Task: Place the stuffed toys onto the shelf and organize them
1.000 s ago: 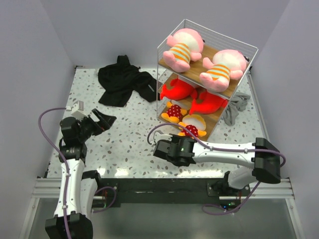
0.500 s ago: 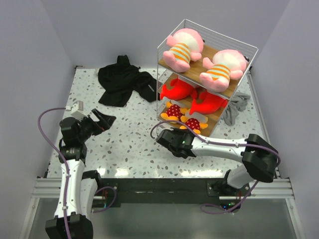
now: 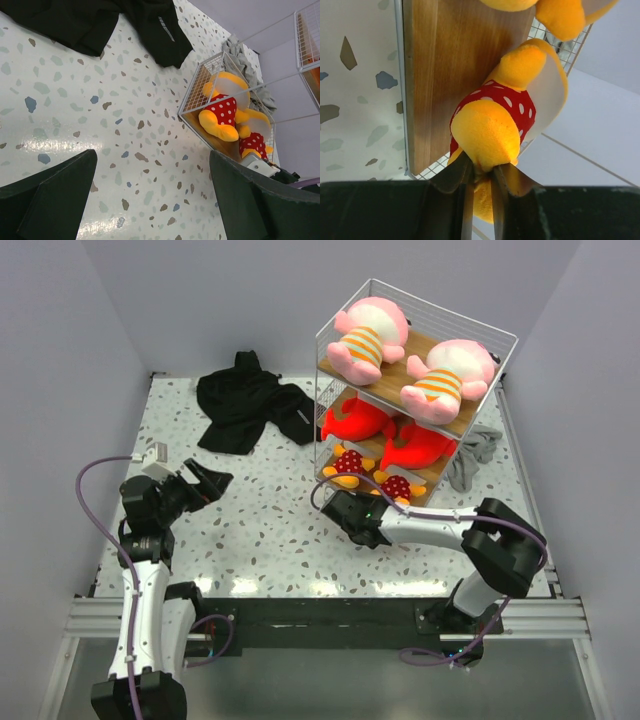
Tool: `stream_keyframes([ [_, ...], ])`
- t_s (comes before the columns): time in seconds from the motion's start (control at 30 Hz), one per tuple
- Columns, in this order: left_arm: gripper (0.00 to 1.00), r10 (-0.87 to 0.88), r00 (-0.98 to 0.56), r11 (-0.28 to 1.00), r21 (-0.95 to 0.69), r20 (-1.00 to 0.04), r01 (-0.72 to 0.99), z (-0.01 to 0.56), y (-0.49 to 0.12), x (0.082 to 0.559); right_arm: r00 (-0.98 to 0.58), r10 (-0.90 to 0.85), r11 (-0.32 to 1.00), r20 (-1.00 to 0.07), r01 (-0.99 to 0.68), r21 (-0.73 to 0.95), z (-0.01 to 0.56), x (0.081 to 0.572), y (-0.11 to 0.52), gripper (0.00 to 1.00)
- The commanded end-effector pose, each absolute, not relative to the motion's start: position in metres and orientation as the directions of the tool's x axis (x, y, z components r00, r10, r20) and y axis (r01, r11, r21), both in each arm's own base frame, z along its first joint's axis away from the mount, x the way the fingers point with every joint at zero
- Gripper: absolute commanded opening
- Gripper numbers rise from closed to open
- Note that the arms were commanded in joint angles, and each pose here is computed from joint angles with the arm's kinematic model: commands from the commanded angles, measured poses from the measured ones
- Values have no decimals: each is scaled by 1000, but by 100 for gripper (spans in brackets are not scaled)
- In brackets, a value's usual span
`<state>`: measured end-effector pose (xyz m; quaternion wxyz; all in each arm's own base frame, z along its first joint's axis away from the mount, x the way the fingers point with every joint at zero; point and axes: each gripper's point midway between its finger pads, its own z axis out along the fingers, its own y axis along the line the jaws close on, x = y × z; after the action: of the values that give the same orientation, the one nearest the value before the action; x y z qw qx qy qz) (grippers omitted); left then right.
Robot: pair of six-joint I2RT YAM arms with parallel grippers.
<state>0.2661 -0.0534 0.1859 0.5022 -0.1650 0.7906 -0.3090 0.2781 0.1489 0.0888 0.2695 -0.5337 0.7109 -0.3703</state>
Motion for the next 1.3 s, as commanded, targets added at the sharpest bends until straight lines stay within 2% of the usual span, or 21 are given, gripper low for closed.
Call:
stream_keyframes([
  [0.0,99,-543,-424,775,-627,-725,78,191,-53,269,-281,-959,184,-27,-551,-814,82,285,151,24],
  [0.37,99,-542,-421,778,-624,-727,77,192,-53,268,-277,-958,223,-69,-576,-787,70,287,149,48],
  [0.73,99,-545,-417,778,-624,-727,72,192,-52,268,-296,-949,275,-110,-605,-747,72,281,149,58],
  [1.2,99,-542,-409,780,-621,-734,81,194,-52,267,-300,-908,417,-291,-604,-679,105,267,168,70],
  [1.27,99,-523,-400,778,-613,-752,136,202,-57,267,-307,-899,438,-313,-610,-660,109,261,170,73],
])
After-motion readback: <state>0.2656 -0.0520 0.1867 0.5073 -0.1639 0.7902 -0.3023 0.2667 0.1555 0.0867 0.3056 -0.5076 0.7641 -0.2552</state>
